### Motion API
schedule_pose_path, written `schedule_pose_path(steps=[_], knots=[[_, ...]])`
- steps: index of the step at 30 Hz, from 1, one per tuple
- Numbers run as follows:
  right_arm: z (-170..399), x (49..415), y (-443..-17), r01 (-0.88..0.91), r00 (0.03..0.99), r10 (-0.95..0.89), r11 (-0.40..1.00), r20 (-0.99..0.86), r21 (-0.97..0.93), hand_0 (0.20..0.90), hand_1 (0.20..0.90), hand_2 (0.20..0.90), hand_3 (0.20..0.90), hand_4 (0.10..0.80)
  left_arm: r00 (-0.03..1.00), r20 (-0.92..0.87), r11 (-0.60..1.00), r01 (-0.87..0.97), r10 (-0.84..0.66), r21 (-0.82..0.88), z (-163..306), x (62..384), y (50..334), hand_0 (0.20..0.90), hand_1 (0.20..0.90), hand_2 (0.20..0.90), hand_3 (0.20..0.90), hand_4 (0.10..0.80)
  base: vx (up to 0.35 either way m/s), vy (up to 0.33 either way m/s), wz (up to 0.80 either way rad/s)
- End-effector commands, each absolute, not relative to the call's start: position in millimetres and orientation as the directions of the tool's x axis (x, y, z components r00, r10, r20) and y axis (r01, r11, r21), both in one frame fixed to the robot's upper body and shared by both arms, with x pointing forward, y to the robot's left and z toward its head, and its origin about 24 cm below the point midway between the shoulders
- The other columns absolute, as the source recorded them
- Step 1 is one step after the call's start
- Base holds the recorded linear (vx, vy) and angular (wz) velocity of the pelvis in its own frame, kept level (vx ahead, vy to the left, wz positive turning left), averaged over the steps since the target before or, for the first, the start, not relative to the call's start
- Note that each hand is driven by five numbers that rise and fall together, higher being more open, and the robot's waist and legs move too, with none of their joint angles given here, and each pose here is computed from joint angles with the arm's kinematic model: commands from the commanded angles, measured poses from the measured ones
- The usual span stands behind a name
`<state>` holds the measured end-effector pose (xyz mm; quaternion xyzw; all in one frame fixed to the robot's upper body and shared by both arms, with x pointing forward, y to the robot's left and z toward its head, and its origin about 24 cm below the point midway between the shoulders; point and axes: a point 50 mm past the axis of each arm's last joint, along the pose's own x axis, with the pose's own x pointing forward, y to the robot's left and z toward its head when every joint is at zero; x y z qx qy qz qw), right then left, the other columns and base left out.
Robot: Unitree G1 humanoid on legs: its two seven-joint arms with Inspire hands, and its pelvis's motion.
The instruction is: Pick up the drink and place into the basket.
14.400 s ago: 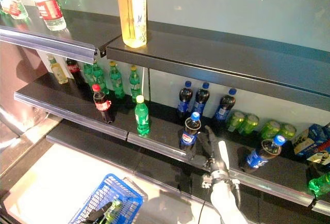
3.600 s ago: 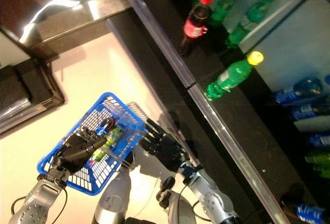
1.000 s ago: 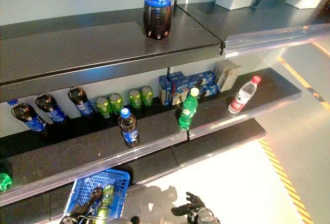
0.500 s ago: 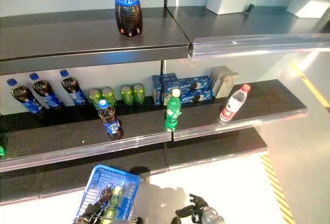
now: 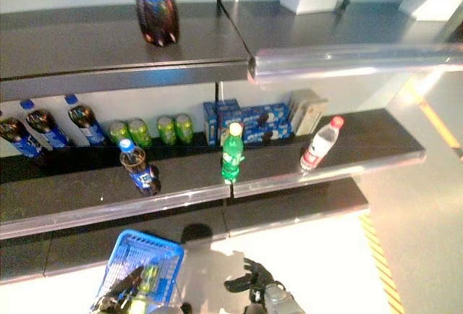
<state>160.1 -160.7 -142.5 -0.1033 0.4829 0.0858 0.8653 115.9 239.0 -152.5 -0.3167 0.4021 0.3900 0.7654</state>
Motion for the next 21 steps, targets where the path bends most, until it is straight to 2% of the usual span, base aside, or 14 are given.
schedule_pose_path(steps=[1,3,5,9,11,16,21], knots=[[-129.3,182.4,-146.8,-0.344,0.584,0.143,0.935,-0.799,-0.084,0.900,0.900,0.900,0.900,0.800,0.494,-0.775,0.595,-0.780,0.394,-0.194,-134.4,143.6,254.3,0.300,0.300,0.300,0.200,0.100,0.128,-0.687,0.38],[-122.1,189.1,-141.4,-0.425,0.583,0.191,0.900,-0.790,-0.096,0.900,0.900,0.900,0.900,0.800,0.436,-0.802,0.545,-0.821,0.408,-0.168,-138.7,134.3,254.0,0.300,0.300,0.300,0.200,0.100,0.083,-0.689,0.44],[-119.3,188.5,-141.8,-0.409,0.587,0.208,0.910,-0.782,-0.065,0.900,0.900,0.900,0.900,0.800,0.404,-0.832,0.579,-0.806,0.381,-0.126,-144.1,125.6,250.2,0.300,0.300,0.300,0.200,0.100,0.020,-0.540,0.22],[-119.7,178.6,-161.7,-0.345,0.616,0.150,0.934,-0.773,-0.093,0.900,0.900,0.900,0.900,0.800,0.447,-0.838,0.670,-0.729,0.312,-0.140,-149.3,123.0,232.1,0.300,0.300,0.300,0.200,0.100,-0.062,-0.248,0.67],[-115.9,179.6,-174.2,-0.367,0.643,0.160,0.923,-0.749,-0.119,0.900,0.900,0.900,0.900,0.800,0.470,-0.837,0.692,-0.703,0.279,-0.163,-150.5,121.7,226.8,0.300,0.300,0.300,0.200,0.100,-0.048,-0.014,0.99],[-106.2,187.3,-174.0,-0.388,0.684,0.179,0.910,-0.707,-0.145,0.900,0.900,0.900,0.900,0.800,0.437,-0.855,0.733,-0.672,0.280,-0.104,-154.9,109.4,228.1,0.300,0.300,0.300,0.200,0.100,0.066,0.093,0.57],[-81.2,196.7,-159.4,-0.477,0.730,0.294,0.866,-0.617,-0.151,0.900,0.900,0.900,0.900,0.800,0.460,-0.852,0.765,-0.633,0.250,-0.118,-154.6,107.3,229.7,0.300,0.300,0.300,0.200,0.100,0.152,0.211,0.08]])
